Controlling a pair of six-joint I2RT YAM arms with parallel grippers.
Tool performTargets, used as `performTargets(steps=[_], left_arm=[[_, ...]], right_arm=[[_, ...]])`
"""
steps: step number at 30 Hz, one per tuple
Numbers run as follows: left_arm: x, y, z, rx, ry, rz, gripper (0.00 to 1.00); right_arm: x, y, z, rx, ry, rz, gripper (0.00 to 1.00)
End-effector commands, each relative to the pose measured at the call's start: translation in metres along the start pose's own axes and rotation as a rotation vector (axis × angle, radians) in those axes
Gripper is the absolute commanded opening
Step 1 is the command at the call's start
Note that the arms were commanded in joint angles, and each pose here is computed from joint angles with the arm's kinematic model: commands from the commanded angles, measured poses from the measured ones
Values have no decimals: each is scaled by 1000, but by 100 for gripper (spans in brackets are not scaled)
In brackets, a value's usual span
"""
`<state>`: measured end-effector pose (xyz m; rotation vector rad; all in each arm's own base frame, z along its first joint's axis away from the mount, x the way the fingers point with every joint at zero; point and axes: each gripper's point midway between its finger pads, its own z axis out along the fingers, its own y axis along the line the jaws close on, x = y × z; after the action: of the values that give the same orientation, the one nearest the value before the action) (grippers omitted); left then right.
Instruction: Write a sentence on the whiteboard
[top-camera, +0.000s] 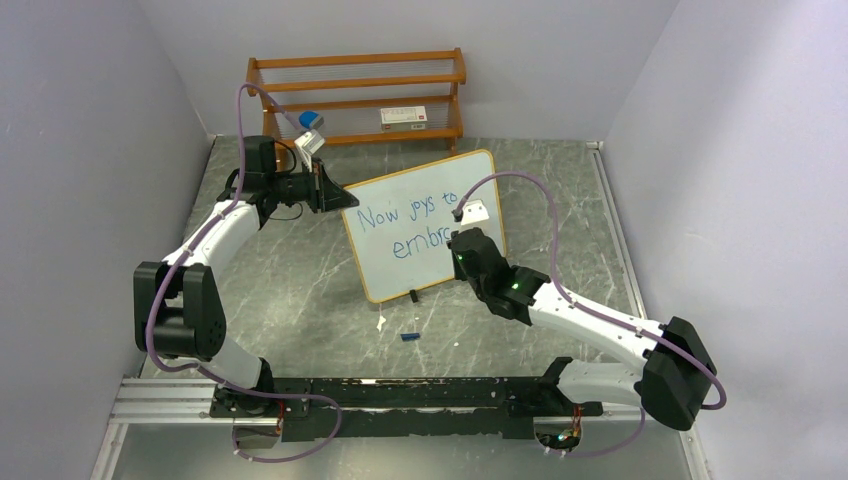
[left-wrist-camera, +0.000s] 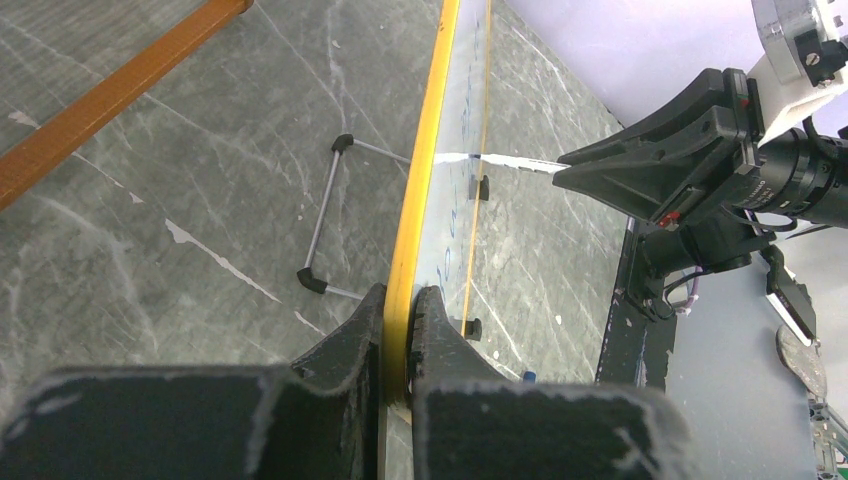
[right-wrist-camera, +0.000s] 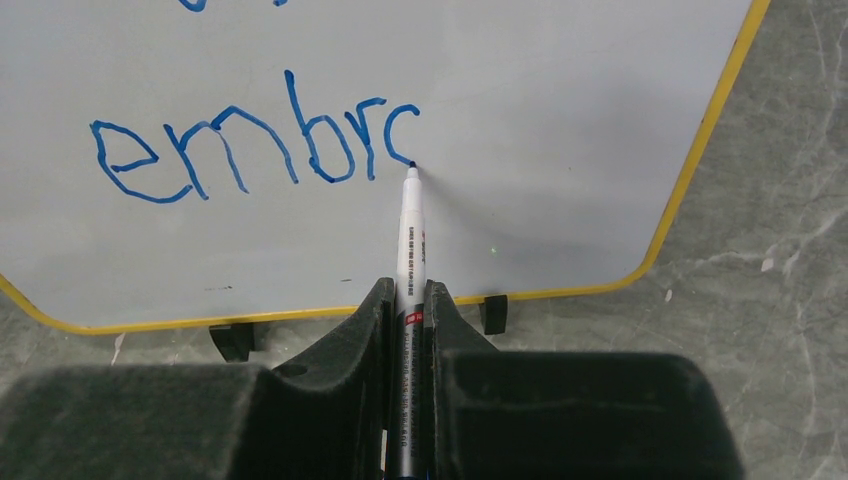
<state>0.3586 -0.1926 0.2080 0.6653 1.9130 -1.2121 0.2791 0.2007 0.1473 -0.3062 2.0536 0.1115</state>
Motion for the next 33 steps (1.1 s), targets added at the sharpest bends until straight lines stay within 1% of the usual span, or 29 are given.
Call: performTargets(steps=[1, 10, 23, 33], left_arm=[[69, 45, 14, -181, 175, -21, 5], [70, 44, 14, -181, 177, -22, 5], [69, 45, 14, -182, 176, -19, 5], [69, 45, 14, -183, 177, -21, 5]], right_arm=[[-2, -13, 0, 47, -20, 15, 0], [-20, -11, 3, 45, -83, 30, 0], [-34, -8, 3, 34, -122, 42, 0], [-28, -7, 5, 32, -99, 32, 0]])
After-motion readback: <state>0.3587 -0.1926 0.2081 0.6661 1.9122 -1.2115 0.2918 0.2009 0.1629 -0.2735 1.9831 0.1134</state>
